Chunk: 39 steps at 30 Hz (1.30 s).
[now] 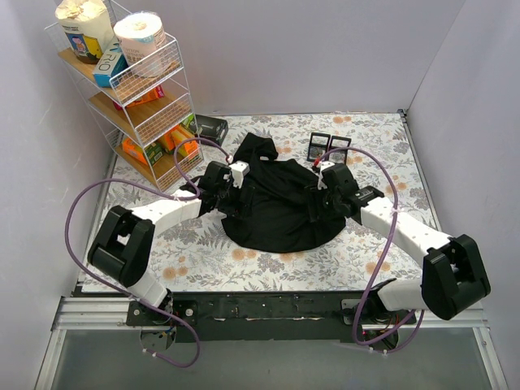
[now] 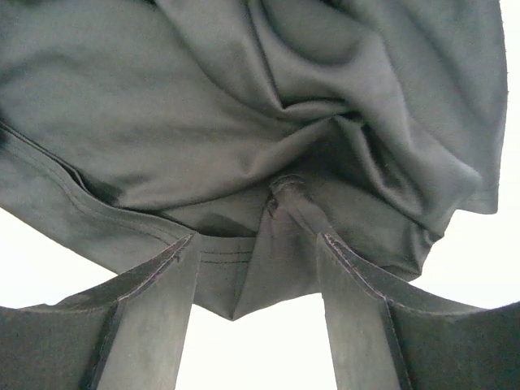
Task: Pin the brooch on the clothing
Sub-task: Adjust the clothes at the center of the board.
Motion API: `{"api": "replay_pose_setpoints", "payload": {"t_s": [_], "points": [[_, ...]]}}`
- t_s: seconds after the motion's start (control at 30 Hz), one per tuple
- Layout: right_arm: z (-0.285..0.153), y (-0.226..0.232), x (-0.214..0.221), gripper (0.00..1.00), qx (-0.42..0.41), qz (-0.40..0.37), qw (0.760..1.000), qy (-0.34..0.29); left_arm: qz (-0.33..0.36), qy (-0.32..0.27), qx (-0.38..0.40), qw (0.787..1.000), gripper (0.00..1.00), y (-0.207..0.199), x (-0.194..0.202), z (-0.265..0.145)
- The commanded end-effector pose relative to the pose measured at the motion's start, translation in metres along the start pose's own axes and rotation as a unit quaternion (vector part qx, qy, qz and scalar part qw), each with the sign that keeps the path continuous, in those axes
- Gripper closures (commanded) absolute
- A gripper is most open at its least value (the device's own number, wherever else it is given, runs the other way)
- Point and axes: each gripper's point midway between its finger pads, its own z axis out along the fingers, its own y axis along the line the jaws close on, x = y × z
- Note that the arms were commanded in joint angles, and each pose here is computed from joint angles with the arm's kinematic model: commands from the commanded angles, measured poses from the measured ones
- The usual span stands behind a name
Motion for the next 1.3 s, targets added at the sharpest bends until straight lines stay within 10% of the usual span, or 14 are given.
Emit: {"api": "replay_pose_setpoints", "payload": {"t_s": [0.0,0.47,0.73,0.9,1.27], "points": [[0.008,0.01,0.011,0.33,-0.017,-0.004,1.0,0.016,0.012,-0.009,0.002,1.0,0.19,0.002,-0.012,0.003],[0.019,0.007,0.007,0.34,0.006,0.001,0.999,0.035,0.007,0.007,0.0,1.0,0.55,0.004,0.001,0.008],[0.036,-0.016,0.007,0.33,0.073,-0.025,0.996,0.054,0.005,0.009,-0.003,1.0,1.0,0.003,0.005,0.006],[0.043,-0.026,0.014,0.33,0.11,-0.048,0.991,0.064,-0.005,-0.016,-0.018,1.0,1.0,0.005,-0.003,-0.005],[0.03,-0.035,0.01,0.96,0.163,-0.059,0.983,0.057,-0.053,-0.096,-0.06,0.992,1.0,0.012,-0.024,-0.046]]}}
